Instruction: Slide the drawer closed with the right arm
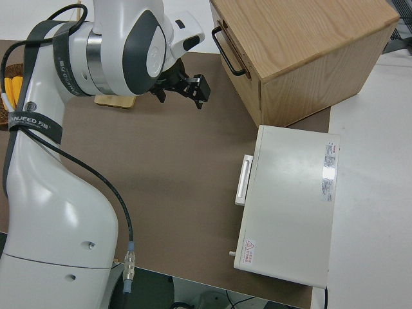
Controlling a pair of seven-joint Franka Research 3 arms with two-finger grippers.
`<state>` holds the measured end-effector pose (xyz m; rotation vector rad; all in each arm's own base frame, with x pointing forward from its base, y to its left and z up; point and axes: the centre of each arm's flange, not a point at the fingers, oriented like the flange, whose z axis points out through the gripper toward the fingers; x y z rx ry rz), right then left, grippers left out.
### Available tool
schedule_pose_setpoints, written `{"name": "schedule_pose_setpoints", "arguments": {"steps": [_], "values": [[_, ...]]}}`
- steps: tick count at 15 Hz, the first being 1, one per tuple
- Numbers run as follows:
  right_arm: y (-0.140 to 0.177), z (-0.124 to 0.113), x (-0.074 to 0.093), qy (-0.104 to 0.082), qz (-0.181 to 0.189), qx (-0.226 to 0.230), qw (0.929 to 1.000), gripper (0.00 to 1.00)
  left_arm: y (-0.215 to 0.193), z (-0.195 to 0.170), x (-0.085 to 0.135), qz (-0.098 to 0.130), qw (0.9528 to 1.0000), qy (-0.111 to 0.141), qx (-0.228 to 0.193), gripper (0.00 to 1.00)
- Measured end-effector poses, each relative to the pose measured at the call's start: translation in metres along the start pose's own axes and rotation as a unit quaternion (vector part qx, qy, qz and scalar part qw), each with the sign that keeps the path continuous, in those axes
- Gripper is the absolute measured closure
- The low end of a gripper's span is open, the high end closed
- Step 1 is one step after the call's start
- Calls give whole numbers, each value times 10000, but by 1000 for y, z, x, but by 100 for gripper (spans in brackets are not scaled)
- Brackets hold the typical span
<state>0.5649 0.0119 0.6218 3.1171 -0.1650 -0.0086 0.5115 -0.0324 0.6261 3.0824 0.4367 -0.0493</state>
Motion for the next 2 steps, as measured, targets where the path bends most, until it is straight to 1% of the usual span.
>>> {"name": "schedule_pose_setpoints", "arguments": {"steps": [2], "values": [[0, 0, 1, 0, 3, -2, 10000, 0, 0, 0, 0, 0, 10000, 0, 0, 0]]}}
